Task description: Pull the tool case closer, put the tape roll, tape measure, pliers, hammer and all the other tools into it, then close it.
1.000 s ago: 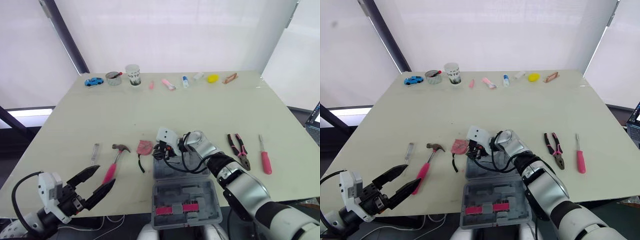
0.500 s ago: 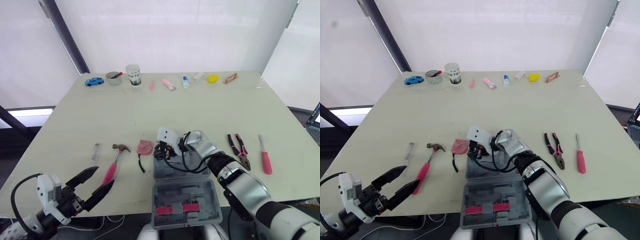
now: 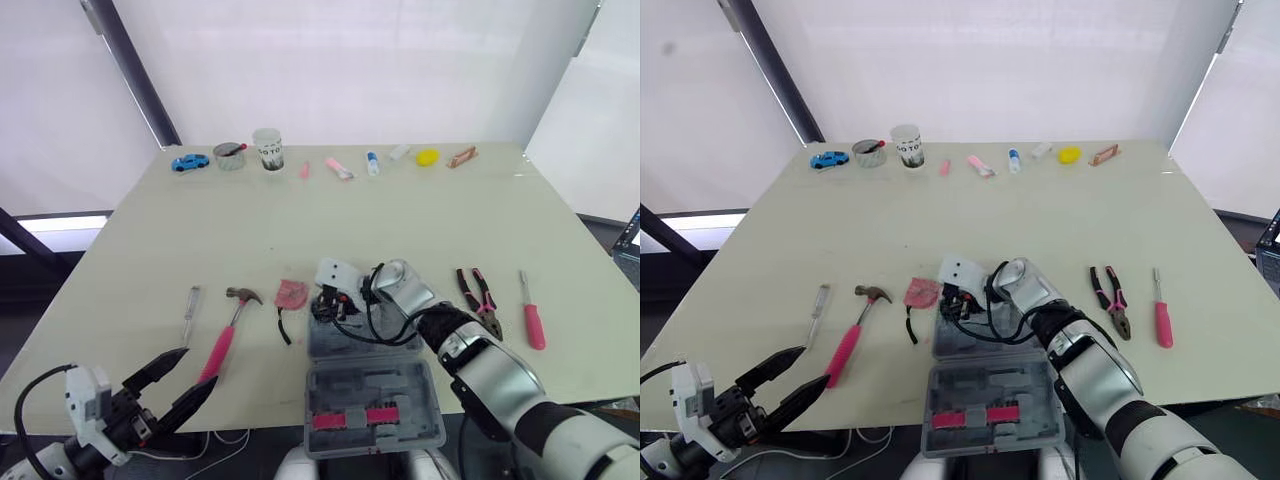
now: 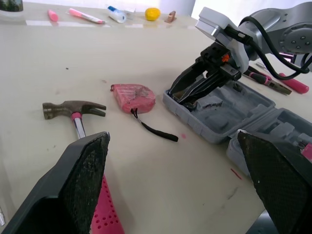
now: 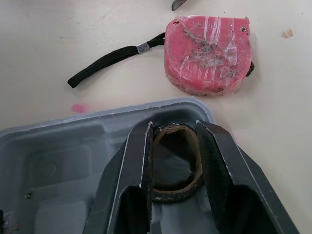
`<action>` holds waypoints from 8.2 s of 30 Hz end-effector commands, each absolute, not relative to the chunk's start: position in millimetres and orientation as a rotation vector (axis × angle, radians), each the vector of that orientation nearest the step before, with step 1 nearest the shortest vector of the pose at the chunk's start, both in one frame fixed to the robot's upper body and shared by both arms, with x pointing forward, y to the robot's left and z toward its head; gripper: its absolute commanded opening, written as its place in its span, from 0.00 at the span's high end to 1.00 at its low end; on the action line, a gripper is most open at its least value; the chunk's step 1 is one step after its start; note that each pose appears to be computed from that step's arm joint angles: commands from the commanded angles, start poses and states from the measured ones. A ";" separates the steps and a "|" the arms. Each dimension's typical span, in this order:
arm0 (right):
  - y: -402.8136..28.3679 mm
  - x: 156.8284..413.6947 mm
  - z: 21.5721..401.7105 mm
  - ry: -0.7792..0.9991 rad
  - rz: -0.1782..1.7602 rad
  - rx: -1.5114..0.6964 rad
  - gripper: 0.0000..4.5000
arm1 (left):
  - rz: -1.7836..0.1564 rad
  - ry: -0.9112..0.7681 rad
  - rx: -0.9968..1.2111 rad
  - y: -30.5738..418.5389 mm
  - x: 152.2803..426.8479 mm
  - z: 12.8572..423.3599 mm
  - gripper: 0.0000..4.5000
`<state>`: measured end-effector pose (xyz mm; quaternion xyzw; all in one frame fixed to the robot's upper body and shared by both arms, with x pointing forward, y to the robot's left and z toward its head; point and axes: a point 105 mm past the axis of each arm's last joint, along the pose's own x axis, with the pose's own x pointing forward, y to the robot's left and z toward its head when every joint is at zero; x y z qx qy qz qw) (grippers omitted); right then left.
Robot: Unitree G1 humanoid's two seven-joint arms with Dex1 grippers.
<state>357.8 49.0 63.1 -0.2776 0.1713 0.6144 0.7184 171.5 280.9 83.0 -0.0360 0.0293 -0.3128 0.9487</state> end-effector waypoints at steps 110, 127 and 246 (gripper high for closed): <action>-122.3 245.7 172.7 -0.127 1.429 -0.154 0.00 | -0.148 0.553 -0.048 165.1 320.2 38.2 0.86; -122.8 246.0 168.3 -0.116 1.425 -0.145 0.00 | -0.397 0.608 -0.026 169.0 271.9 35.0 0.99; -72.2 276.5 153.3 0.579 1.221 0.055 0.00 | -1.233 0.028 0.717 173.2 277.7 147.3 0.34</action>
